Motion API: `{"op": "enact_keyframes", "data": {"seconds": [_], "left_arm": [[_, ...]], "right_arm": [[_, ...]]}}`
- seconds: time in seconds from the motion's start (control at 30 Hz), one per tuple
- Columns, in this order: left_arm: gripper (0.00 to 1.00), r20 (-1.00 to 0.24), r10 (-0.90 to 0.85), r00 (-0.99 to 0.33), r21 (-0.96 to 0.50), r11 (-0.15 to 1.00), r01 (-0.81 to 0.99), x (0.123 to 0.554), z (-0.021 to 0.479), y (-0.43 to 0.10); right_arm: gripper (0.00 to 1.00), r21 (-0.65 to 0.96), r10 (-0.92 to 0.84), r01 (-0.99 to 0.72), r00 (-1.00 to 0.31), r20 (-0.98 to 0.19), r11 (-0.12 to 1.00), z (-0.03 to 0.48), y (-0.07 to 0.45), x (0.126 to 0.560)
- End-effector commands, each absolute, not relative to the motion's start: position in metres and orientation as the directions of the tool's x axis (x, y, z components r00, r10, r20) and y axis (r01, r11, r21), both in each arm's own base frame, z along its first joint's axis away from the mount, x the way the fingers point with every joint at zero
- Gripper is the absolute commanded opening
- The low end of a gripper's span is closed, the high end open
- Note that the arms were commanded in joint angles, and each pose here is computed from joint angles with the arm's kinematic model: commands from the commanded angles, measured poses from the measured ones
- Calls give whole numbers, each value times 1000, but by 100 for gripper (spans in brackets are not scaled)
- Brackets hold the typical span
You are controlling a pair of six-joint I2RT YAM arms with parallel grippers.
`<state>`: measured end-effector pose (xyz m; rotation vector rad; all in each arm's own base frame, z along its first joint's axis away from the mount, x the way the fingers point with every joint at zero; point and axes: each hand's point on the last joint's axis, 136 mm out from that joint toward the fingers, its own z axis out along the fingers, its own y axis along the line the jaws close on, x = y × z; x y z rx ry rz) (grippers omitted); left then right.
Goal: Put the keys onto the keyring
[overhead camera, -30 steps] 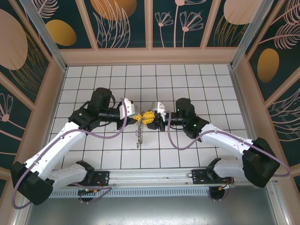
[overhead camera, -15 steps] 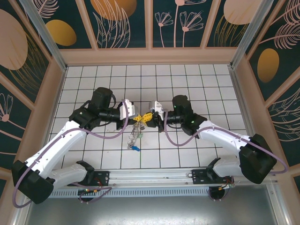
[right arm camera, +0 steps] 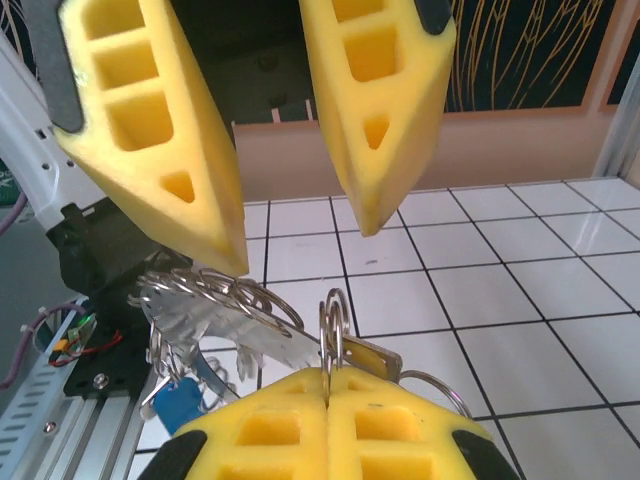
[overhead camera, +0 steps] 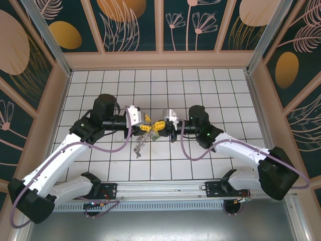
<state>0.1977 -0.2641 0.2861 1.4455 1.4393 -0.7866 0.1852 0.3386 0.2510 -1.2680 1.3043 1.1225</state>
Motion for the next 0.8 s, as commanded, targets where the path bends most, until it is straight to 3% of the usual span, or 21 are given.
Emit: {"op": "enact_keyframes", "data": {"seconds": [0.0, 0.37, 0.5, 0.63, 0.77], "left_arm": [[30, -920, 383, 84, 127, 88, 988, 195, 281, -268], [18, -913, 405, 50, 74, 45, 996, 197, 271, -274], [0, -908, 415, 57, 80, 38, 996, 195, 268, -273], [0, -897, 434, 80, 111, 46, 993, 196, 269, -269], [0, -876, 469, 111, 149, 44, 988, 197, 269, -265]], "right_arm": [[0, -83, -6, -996, 82, -997, 44, 285, 336, 181], [0, -82, 21, -993, 84, -996, 89, 292, 335, 186], [0, -81, 28, -992, 84, -996, 94, 293, 334, 186], [0, -107, -43, -991, 104, -994, 74, 279, 335, 185], [18, -156, -137, -987, 149, -979, 45, 265, 332, 181]]}}
